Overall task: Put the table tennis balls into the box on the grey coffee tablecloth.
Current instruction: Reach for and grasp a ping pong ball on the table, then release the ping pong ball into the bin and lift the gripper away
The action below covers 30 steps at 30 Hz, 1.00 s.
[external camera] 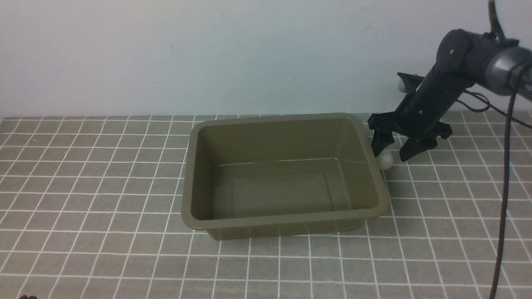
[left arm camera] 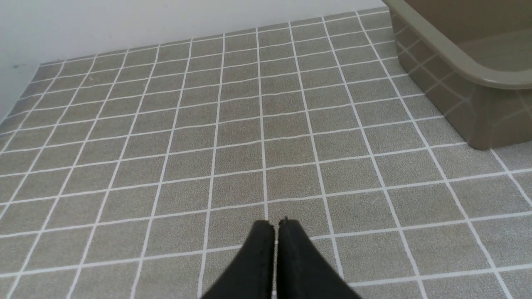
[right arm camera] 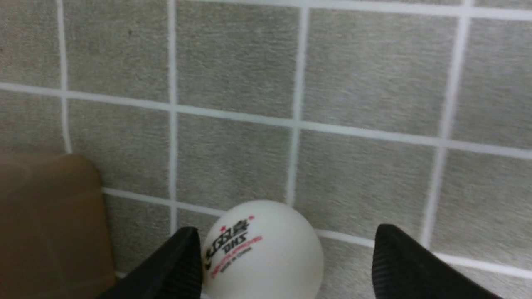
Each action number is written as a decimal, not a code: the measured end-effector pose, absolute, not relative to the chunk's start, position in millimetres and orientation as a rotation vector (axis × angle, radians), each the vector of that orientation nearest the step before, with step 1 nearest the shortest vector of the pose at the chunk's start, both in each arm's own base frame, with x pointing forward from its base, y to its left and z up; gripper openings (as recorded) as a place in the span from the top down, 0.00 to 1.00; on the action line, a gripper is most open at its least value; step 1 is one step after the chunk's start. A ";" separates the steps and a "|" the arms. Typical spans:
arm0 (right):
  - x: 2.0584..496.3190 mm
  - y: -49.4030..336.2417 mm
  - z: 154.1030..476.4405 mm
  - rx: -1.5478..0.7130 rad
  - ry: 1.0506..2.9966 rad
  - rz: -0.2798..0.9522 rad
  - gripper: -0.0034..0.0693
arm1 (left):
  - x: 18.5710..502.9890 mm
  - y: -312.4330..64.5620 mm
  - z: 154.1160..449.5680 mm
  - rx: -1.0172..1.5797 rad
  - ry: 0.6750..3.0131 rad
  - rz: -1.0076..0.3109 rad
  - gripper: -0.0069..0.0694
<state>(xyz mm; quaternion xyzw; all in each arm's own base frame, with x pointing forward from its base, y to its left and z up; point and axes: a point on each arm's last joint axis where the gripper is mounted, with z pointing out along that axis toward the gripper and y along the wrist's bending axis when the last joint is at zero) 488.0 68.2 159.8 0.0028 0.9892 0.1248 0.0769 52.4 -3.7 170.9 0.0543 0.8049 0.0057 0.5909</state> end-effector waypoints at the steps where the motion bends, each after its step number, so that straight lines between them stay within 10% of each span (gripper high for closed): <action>1: 487.8 69.4 158.9 -0.001 2.967 0.364 0.32 | 52.4 -3.7 170.9 0.126 1.873 0.013 0.92; 10: 490.7 63.7 162.5 -0.057 2.952 0.279 0.46 | 52.4 -3.7 170.9 0.126 1.873 0.013 0.92; 19: 431.4 103.5 305.8 -0.174 2.701 0.339 0.46 | 52.4 -3.7 170.9 0.126 1.873 0.013 0.92; 23: 409.4 157.8 299.0 -0.444 2.712 0.379 0.46 | 52.4 -3.7 170.9 0.126 1.873 0.013 0.92; 30: 402.7 189.3 287.8 -0.545 2.729 0.384 0.23 | 52.4 -3.7 170.9 0.126 1.873 0.013 0.92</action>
